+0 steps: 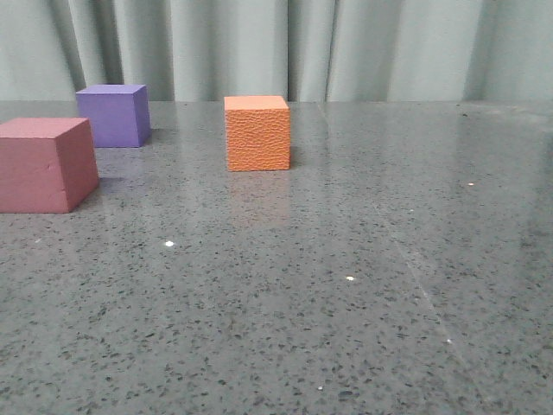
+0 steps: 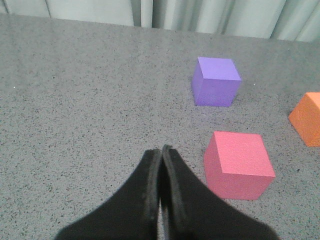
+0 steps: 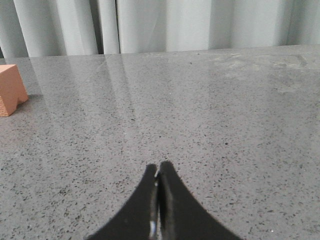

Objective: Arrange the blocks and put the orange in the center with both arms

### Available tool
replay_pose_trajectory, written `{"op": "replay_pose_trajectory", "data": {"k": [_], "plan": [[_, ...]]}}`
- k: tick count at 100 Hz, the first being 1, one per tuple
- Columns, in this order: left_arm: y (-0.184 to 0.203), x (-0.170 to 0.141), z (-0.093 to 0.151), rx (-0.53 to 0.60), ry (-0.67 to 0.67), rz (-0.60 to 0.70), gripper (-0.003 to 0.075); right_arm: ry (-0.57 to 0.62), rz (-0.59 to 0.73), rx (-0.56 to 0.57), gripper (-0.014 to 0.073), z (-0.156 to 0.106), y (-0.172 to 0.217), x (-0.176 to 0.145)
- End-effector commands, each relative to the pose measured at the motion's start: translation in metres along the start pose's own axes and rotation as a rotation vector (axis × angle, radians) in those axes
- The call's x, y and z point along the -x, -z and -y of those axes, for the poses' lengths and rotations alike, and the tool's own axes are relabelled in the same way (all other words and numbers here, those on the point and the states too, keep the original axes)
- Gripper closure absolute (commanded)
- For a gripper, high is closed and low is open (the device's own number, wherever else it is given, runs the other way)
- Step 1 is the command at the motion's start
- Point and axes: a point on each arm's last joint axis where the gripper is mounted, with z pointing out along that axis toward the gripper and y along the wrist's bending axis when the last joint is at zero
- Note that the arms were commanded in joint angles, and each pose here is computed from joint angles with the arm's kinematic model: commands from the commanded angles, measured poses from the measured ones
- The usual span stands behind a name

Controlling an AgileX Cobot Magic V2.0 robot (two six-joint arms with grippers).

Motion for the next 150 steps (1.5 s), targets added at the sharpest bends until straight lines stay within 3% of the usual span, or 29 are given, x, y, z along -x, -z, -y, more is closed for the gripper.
{"op": "replay_pose_trajectory", "data": {"k": [1,22,33,42,47,53,62,74,89,115,150], "plan": [[0.000,0.015,0.002,-0.010,0.006,0.067,0.0739,0.004,0.125,0.010,0.0663,-0.001,0.003,0.014],[-0.003,0.015,0.002,-0.010,0.007,0.064,0.0736,0.004,0.125,0.010,0.0663,-0.001,0.003,0.014],[-0.003,0.015,0.002,-0.014,0.013,0.064,0.0669,0.004,0.125,0.010,0.0663,-0.001,0.003,0.014],[-0.003,0.015,0.003,-0.020,0.020,0.063,0.0519,0.004,0.125,0.010,0.0663,-0.001,0.003,0.014],[-0.003,0.015,0.003,-0.020,0.018,0.061,0.0398,0.004,0.125,0.010,0.0663,-0.001,0.003,0.014],[-0.003,0.015,0.003,-0.020,0.018,0.061,0.0189,0.004,0.125,0.010,0.0663,-0.001,0.003,0.014],[-0.003,0.017,0.003,-0.021,0.019,0.075,-0.0004,0.004,0.125,0.010,0.0663,-0.001,0.003,0.014],[-0.003,0.017,0.003,-0.020,0.017,0.080,0.0072,0.004,0.125,0.010,0.0663,-0.001,0.003,0.014],[-0.003,0.021,0.007,-0.058,0.066,0.089,0.0072,0.004,0.125,0.010,0.0663,-0.001,0.003,0.014],[-0.018,0.055,0.023,-0.159,0.114,0.065,0.0081,0.004,0.125,0.010,0.0663,-0.001,0.003,0.014],[-0.094,0.099,0.103,-0.389,0.054,-0.028,0.0091,0.004,0.125,0.010,0.0663,-0.001,0.003,0.014]]}}
